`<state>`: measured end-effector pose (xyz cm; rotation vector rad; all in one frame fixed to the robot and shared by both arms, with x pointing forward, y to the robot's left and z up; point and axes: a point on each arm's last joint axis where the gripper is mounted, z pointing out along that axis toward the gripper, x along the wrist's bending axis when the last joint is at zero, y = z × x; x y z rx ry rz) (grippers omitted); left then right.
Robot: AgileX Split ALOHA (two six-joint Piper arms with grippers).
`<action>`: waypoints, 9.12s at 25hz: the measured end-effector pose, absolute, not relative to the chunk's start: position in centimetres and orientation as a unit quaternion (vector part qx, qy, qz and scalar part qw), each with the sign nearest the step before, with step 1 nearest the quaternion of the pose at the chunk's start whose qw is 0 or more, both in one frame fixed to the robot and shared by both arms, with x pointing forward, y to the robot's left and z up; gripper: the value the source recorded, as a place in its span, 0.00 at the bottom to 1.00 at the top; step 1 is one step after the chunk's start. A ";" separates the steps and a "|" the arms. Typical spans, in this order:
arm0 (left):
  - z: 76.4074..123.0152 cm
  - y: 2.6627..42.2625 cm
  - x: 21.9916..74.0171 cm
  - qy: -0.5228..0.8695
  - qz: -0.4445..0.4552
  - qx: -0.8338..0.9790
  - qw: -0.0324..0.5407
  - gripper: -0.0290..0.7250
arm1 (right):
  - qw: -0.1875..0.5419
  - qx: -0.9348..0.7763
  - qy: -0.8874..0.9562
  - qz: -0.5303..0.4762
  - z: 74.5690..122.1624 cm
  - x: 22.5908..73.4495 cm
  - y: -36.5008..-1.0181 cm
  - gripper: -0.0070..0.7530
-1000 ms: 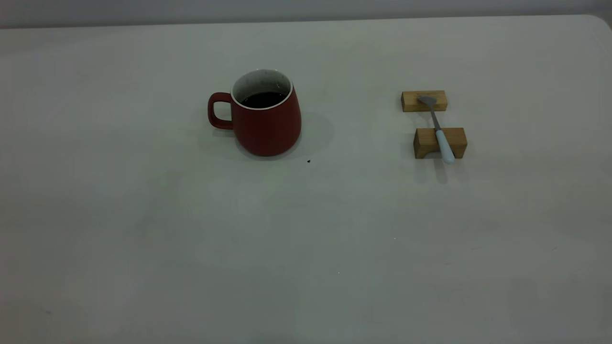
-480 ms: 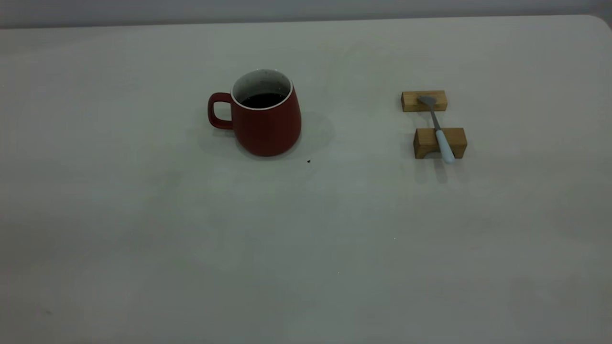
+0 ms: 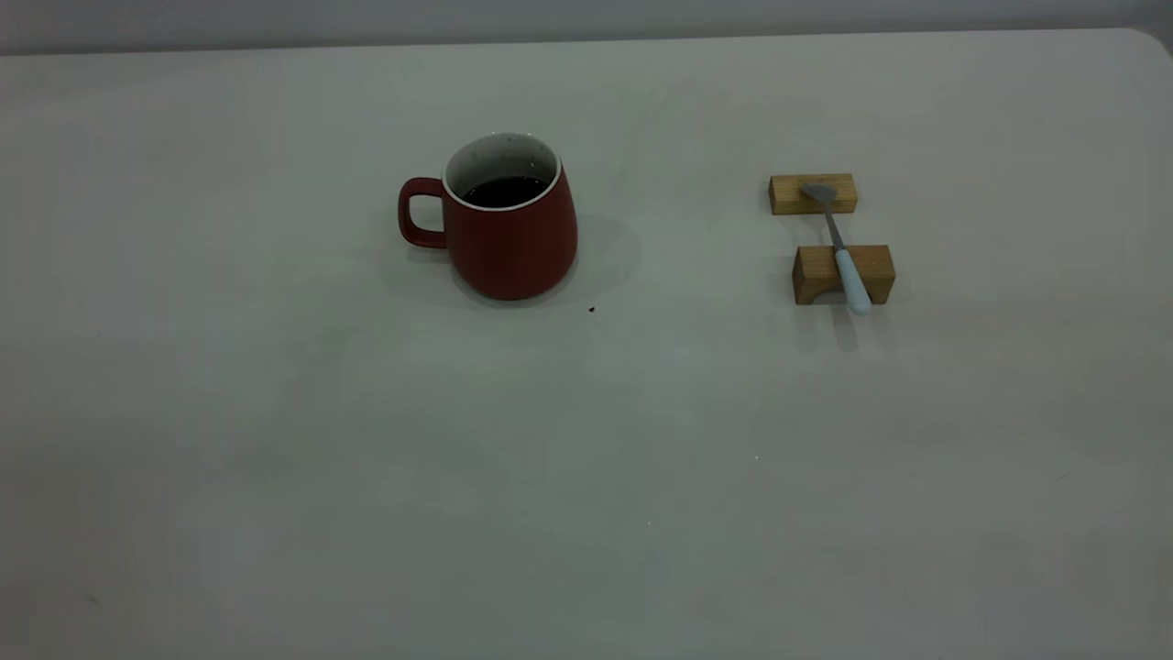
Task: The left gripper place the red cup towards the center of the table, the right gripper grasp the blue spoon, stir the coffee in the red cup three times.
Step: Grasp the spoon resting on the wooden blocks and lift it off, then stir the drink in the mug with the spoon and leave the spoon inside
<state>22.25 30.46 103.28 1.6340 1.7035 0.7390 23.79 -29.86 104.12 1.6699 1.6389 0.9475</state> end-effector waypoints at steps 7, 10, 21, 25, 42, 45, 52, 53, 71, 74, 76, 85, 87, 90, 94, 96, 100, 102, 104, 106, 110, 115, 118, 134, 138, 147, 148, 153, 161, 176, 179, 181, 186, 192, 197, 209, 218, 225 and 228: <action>103.3 30.5 22.2 0.651 0.282 0.624 0.328 0.77 | 0.261 0.633 0.641 0.347 105.6 28.1 -29.0 0.56; 103.3 30.5 22.2 0.651 0.282 0.624 0.328 0.77 | 0.219 0.638 0.642 0.364 105.7 31.5 -28.1 0.67; 103.3 30.5 22.2 0.651 0.282 0.624 0.328 0.77 | 0.050 0.636 0.688 0.346 102.4 44.9 -25.0 0.74; 103.3 30.5 22.2 0.651 0.282 0.624 0.328 0.77 | -0.003 0.643 0.706 0.296 99.4 49.8 -23.7 0.72; 103.3 30.5 22.2 0.651 0.282 0.624 0.328 0.77 | -0.076 0.661 0.735 0.129 85.6 60.6 -16.8 0.71; 103.3 30.5 22.2 0.651 0.282 0.624 0.328 0.77 | -0.068 0.662 0.739 0.100 83.9 61.8 -16.8 0.71; 103.3 30.5 22.2 0.651 0.282 0.624 0.328 0.77 | -0.054 0.668 0.740 0.062 81.4 63.5 -16.9 0.71; 103.3 30.5 22.2 0.651 0.282 0.624 0.328 0.77 | -0.055 0.671 0.737 0.060 81.1 63.6 -16.9 0.71; 103.3 30.5 22.2 0.651 0.282 0.623 0.328 0.77 | -0.043 0.656 0.753 0.026 77.0 63.4 -17.5 0.46; 103.3 30.5 22.2 0.651 0.282 0.623 0.328 0.77 | -0.042 0.655 0.754 0.025 77.0 63.4 -17.5 0.28; 103.3 30.5 22.2 0.651 0.282 0.623 0.328 0.77 | -0.043 0.655 0.754 0.024 77.0 63.3 -17.6 0.17; 103.3 30.5 22.2 0.651 0.282 0.623 0.328 0.77 | -0.065 0.670 0.737 0.061 83.6 63.6 -16.8 0.17; 103.3 30.5 22.2 0.651 0.282 0.623 0.328 0.77 | -0.102 0.684 0.715 0.100 85.8 63.4 -15.8 0.17; 103.3 30.5 22.2 0.651 0.282 0.623 0.328 0.77 | -0.180 0.693 0.678 0.168 87.5 63.2 -13.5 0.17; 103.3 30.5 22.2 0.651 0.282 0.623 0.328 0.77 | -0.281 0.697 0.609 0.253 88.0 63.2 -10.4 0.17; 103.3 30.5 22.2 0.651 0.282 0.623 0.328 0.77 | -0.324 0.702 0.567 0.285 88.1 63.3 -9.2 0.17; 103.3 30.5 22.2 0.651 0.282 0.623 0.328 0.77 | -0.398 0.704 0.495 0.319 87.5 63.2 -7.1 0.17; 103.3 30.5 22.2 0.651 0.282 0.623 0.328 0.77 | -0.428 0.695 0.470 0.335 87.4 63.1 -6.3 0.17; 103.3 30.5 22.2 0.651 0.282 0.623 0.328 0.77 | -0.450 0.688 0.451 0.348 87.7 63.1 -5.7 0.17; 103.3 30.5 22.2 0.651 0.282 0.623 0.328 0.77 | -0.474 0.687 0.420 0.355 88.1 63.1 -5.3 0.17; 103.3 30.5 22.2 0.651 0.282 0.623 0.328 0.77 | -0.533 0.712 0.336 0.310 88.6 63.0 -5.0 0.17; 103.3 30.5 22.2 0.651 0.282 0.623 0.328 0.77 | -0.611 0.746 0.194 0.182 89.1 62.6 -4.9 0.17; 103.3 30.5 22.2 0.651 0.282 0.623 0.328 0.77 | -0.631 0.758 0.118 0.115 89.0 62.8 -4.7 0.17; 103.3 30.5 22.2 0.651 0.282 0.623 0.328 0.77 | -0.646 0.753 0.075 0.095 82.4 68.1 -3.1 0.17; 103.3 30.5 22.2 0.651 0.282 0.623 0.328 0.77 | -0.637 0.764 0.059 0.088 80.8 68.2 -4.1 0.17; 103.3 30.5 22.2 0.651 0.282 0.623 0.328 0.77 | -0.645 0.762 0.041 0.044 80.0 67.4 -1.1 0.17; 103.3 30.5 22.2 0.651 0.282 0.623 0.328 0.77 | -0.646 0.761 0.045 0.048 80.0 67.6 -1.0 0.17; 103.3 30.5 22.2 0.651 0.282 0.623 0.328 0.77 | -0.649 0.757 0.043 0.066 80.4 68.8 -2.1 0.17; 103.3 30.5 22.2 0.651 0.282 0.623 0.328 0.77 | -0.637 0.764 0.043 0.088 80.0 69.7 -4.6 0.17; 103.3 30.5 22.2 0.651 0.282 0.623 0.328 0.77 | -0.649 0.752 0.062 0.092 80.9 69.4 -2.3 0.17; 103.3 30.5 22.2 0.651 0.282 0.623 0.328 0.77 | -0.632 0.768 0.049 0.090 80.0 69.5 -3.6 0.17; 103.3 30.5 22.2 0.651 0.282 0.623 0.328 0.77 | -0.623 0.777 0.031 0.082 79.4 69.3 -4.9 0.17; 103.3 30.5 22.2 0.651 0.282 0.623 0.328 0.77 | -0.625 0.778 0.006 0.063 79.7 68.1 -5.5 0.17; 103.3 30.5 22.2 0.651 0.282 0.623 0.328 0.77 | -0.640 0.765 0.047 0.061 80.3 67.5 -2.2 0.17; 103.3 30.5 22.2 0.651 0.282 0.623 0.328 0.77 | -0.645 0.754 0.081 0.094 80.3 68.5 -1.5 0.17; 103.3 30.5 22.2 0.651 0.282 0.623 0.328 0.77 | -0.624 0.770 0.074 0.114 80.0 69.6 -5.2 0.17; 103.3 30.5 22.2 0.651 0.282 0.623 0.328 0.77 | -0.626 0.775 0.043 0.081 79.4 67.8 -3.8 0.17; 103.3 30.5 22.2 0.651 0.282 0.623 0.328 0.77 | -0.628 0.773 0.044 0.074 79.5 67.5 -3.3 0.17; 103.3 30.5 22.2 0.651 0.282 0.623 0.328 0.77 | -0.634 0.769 0.047 0.068 79.5 67.4 -3.3 0.17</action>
